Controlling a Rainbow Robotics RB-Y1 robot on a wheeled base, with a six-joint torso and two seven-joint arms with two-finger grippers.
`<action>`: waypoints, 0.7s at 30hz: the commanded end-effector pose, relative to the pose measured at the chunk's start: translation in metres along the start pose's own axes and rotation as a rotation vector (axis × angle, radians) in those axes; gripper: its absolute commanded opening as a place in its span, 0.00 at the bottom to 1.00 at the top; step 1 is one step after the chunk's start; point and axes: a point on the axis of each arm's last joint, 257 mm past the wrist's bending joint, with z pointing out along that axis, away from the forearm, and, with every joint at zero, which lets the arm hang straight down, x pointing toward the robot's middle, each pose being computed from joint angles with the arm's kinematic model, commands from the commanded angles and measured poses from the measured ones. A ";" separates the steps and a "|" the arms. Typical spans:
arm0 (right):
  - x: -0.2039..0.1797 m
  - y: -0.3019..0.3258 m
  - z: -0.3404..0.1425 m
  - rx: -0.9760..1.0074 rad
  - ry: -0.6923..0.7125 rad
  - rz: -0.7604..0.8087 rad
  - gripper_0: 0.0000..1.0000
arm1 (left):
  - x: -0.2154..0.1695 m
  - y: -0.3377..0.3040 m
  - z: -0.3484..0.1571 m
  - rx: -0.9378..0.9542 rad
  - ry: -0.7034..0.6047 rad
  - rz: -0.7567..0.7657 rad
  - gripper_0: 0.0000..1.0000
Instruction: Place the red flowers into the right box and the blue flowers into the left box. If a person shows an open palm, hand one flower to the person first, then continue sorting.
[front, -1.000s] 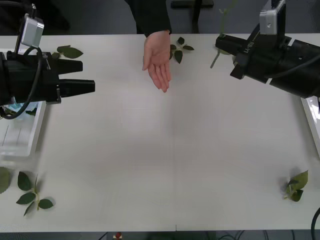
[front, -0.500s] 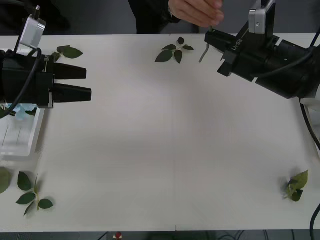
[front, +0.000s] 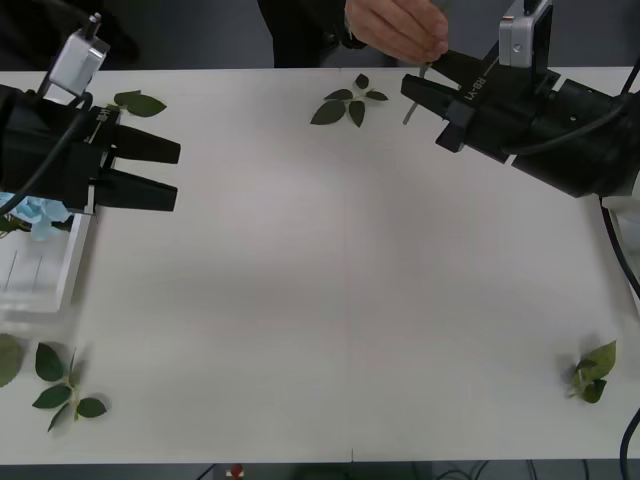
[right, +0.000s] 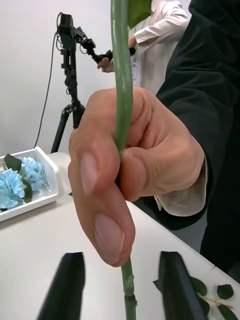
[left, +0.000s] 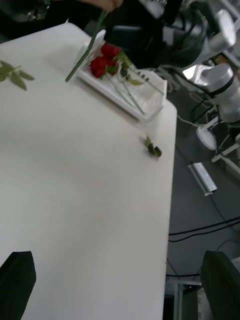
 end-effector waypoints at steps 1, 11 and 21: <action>-0.016 -0.006 -0.005 0.006 -0.013 -0.066 1.00 | -0.004 0.018 -0.001 -0.083 0.059 0.084 0.95; -0.016 -0.006 -0.005 0.006 -0.013 -0.066 1.00 | 0.005 0.036 0.003 -0.150 0.128 0.104 0.96; 0.002 -0.010 -0.026 0.009 0.015 -0.012 1.00 | 0.003 0.036 0.012 -0.193 0.127 0.180 0.96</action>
